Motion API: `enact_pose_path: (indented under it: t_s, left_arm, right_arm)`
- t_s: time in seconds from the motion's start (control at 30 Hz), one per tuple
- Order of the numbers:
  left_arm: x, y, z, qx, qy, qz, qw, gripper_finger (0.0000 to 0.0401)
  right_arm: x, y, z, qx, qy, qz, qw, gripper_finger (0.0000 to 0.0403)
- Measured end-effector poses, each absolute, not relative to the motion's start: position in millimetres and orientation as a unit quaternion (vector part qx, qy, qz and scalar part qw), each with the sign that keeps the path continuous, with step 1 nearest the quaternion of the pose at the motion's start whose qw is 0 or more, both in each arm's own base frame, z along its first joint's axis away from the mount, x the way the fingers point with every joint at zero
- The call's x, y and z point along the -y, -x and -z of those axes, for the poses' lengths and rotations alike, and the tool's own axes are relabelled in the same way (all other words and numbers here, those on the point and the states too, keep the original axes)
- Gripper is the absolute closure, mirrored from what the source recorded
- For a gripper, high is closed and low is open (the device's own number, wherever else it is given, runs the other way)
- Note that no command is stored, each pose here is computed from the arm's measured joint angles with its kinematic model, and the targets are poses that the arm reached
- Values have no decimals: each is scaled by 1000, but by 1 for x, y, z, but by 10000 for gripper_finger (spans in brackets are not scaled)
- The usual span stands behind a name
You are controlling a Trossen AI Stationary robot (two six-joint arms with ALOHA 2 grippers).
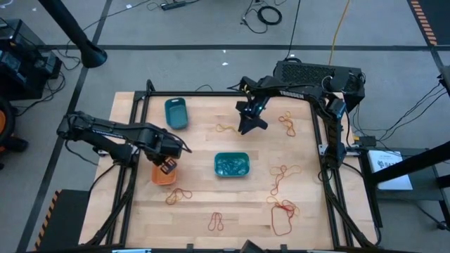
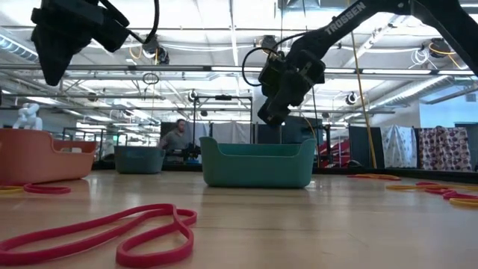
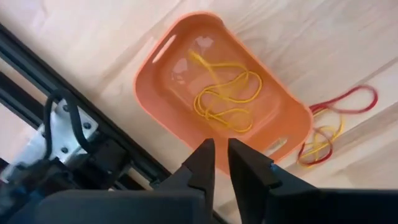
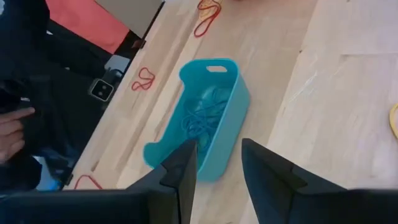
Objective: Sort rubber bands into baskets
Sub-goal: Put the yellow rubber band into the orange bin
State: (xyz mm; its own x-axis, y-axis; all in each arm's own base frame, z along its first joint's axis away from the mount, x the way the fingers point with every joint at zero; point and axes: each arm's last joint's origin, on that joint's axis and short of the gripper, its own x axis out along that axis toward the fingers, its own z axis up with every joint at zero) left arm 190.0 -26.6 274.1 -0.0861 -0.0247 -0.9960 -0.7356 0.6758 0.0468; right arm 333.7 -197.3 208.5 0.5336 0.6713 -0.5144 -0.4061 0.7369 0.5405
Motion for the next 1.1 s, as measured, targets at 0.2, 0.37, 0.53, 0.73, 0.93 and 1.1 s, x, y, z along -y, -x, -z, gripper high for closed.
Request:
enact_pose_path:
  t_s: [0.2,0.37,0.53,0.73,0.93,1.1]
  left_arm:
    - [25,-189,-274,-688,234,-271,631,326]
    - [21,-201,-275,-629,131,-277,714,322]
    - [22,-225,-274,-523,-27,-261,811,322]
    - [8,-249,-252,-451,-114,-195,864,322]
    - [-23,-259,-223,-371,-106,-108,916,321]
    - [-25,-267,-222,-192,-106,15,976,321]
  right_arm:
    - [185,-340,-208,-383,-197,-318,844,282]
    - [175,-340,-204,-470,-201,-267,817,282]
    - [169,-340,-201,-539,-205,-212,789,282]
    - [158,-329,-207,-546,-214,-248,771,282]
    - [142,-299,-226,-579,-283,-160,747,282]
    - [108,-256,-218,-613,-337,-91,709,282]
